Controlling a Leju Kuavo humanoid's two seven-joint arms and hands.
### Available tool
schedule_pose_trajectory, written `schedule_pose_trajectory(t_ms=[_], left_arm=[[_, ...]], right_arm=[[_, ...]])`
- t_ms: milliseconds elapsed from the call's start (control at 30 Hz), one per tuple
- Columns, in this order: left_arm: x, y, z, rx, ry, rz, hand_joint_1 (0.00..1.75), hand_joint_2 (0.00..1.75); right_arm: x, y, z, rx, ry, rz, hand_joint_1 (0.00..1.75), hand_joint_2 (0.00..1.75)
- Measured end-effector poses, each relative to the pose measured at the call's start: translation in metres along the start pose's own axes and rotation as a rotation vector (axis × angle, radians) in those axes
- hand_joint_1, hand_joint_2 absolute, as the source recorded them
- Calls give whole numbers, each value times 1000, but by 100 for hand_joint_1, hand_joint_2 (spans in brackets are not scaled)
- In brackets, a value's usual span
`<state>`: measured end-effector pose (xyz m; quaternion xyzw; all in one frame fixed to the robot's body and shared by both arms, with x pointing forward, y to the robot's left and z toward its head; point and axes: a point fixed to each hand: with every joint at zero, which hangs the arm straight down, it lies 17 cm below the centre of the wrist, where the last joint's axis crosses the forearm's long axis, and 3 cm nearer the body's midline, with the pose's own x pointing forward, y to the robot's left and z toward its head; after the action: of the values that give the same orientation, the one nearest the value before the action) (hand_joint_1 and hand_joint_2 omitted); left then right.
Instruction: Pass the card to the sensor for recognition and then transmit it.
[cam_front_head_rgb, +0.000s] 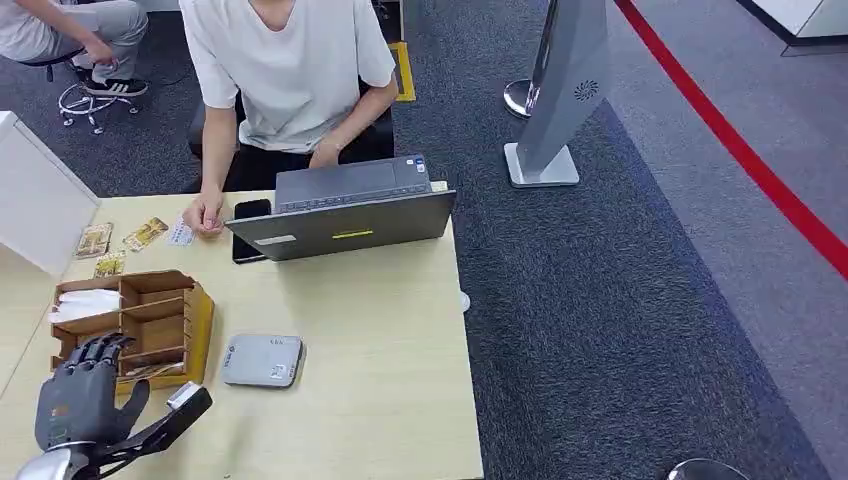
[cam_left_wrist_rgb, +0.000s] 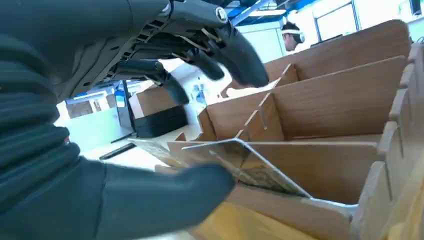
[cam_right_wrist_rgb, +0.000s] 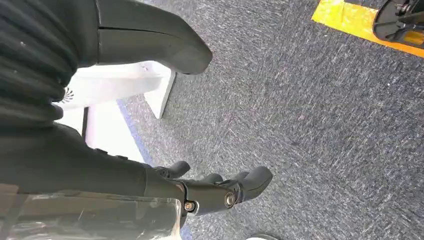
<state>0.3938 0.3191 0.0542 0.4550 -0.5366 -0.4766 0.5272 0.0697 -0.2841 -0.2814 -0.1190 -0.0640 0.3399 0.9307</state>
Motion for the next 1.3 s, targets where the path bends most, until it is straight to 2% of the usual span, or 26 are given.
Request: schedule_pose_trajectory(t_ms=[567,933,1233,1300], left_arm=[[-5,-6,0,-47,0,24,175,175],[-1,4,-4,0,-11,31,175,175],[22,43,-7,94,-86,1,175,175],[31,51,-2,116,-132,-30,175,175]], right_arm=[[0,0,0,0,0,1,0,175],[0,0,0,-1,0,2,0,175],[0,0,0,-1,0,1,0,175],[0,0,0,-3,1,-1,0,175]])
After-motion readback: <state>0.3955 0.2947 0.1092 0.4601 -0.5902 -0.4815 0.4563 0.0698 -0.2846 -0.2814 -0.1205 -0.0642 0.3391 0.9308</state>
